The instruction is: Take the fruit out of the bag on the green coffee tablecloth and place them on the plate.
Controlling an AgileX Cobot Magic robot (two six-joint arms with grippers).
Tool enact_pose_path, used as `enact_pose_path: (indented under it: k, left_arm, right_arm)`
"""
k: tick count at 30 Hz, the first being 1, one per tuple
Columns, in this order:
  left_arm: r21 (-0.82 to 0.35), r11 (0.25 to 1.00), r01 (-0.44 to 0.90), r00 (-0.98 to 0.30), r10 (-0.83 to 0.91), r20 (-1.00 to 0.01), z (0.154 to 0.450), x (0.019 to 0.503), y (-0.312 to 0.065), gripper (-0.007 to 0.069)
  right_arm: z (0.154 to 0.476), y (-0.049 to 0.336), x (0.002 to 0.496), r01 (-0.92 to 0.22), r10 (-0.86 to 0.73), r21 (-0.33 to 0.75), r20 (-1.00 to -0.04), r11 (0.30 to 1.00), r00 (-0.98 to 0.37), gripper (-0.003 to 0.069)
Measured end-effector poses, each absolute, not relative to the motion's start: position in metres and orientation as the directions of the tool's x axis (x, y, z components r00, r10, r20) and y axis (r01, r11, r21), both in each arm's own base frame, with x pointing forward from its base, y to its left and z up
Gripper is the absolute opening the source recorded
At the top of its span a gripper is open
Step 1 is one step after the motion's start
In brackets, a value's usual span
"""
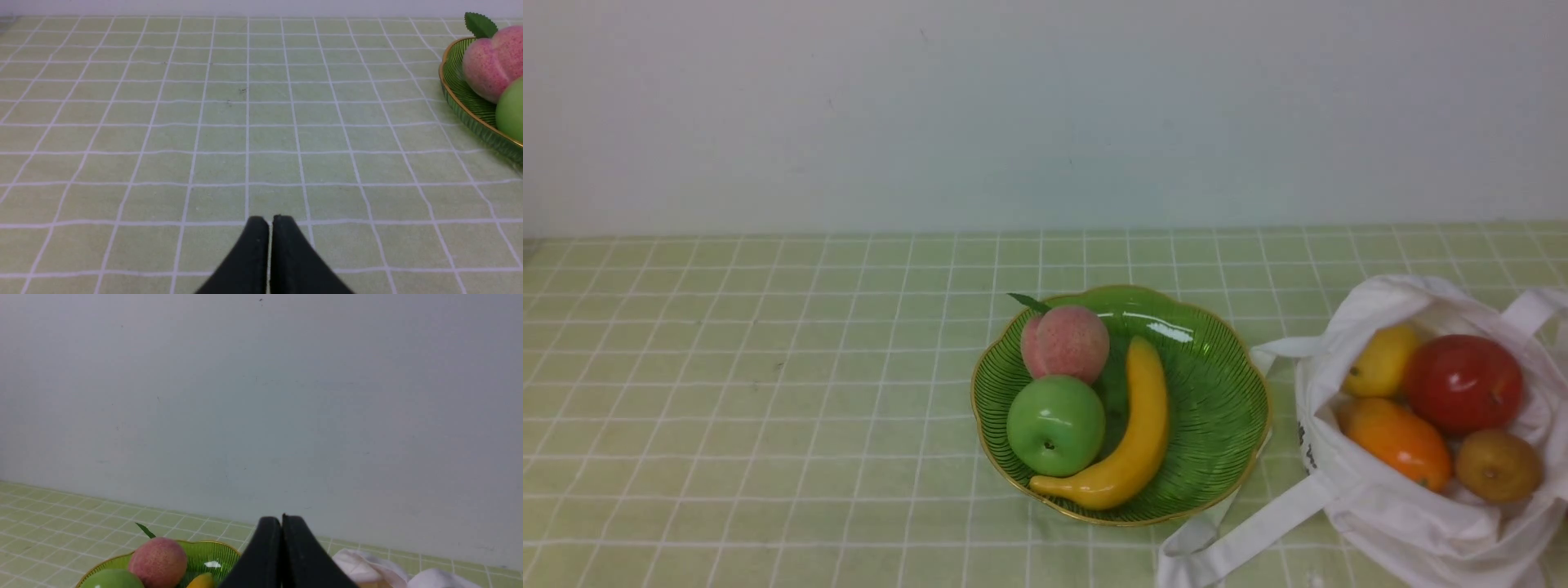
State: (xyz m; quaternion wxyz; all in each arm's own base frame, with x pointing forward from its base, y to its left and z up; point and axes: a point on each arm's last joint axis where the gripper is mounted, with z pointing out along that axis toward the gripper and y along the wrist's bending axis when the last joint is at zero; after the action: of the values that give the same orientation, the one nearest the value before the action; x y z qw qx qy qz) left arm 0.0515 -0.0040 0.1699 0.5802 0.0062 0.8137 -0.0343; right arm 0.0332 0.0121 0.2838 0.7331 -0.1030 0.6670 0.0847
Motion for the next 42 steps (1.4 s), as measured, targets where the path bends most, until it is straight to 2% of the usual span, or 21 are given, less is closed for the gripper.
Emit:
enact_pose_path:
  k: [6,11,15,22,27,42]
  left_arm:
    - [-0.049,0.998,0.050,-0.327,-0.030,-0.945,0.170,0.051,-0.004,-0.0008]
    - [-0.049,0.998,0.050,-0.327,-0.030,-0.945,0.170,0.051,-0.004,-0.0008]
    - [-0.049,0.998,0.050,-0.327,-0.030,-0.945,0.170,0.051,-0.004,-0.0008]
    - [-0.049,0.998,0.050,-0.327,-0.030,-0.945,0.170,0.051,-0.004,-0.0008]
    - [-0.049,0.998,0.050,-0.327,-0.030,-0.945,0.170,0.051,-0.004,-0.0008]
    - [-0.049,0.998,0.050,-0.327,-0.030,-0.945,0.170,0.051,-0.004,-0.0008]
  right_arm:
    - [0.253,0.010,0.045,-0.209,0.018,0.007,-0.999,0.978,0.051,-0.0015]
    - [0.206,0.007,0.054,-0.125,0.019,0.027,-0.997,0.992,-0.070,-0.0015]
    - [0.186,0.004,0.056,-0.067,0.013,0.022,-0.991,0.997,-0.136,-0.0015]
    - [0.181,-0.001,0.055,0.018,0.053,0.050,-0.982,0.999,-0.182,-0.0015]
    - [0.181,-0.002,0.055,0.039,0.057,0.050,-0.981,0.998,-0.187,-0.0015]
    - [0.181,0.002,0.055,-0.032,0.041,0.048,-0.981,0.998,-0.192,-0.0015]
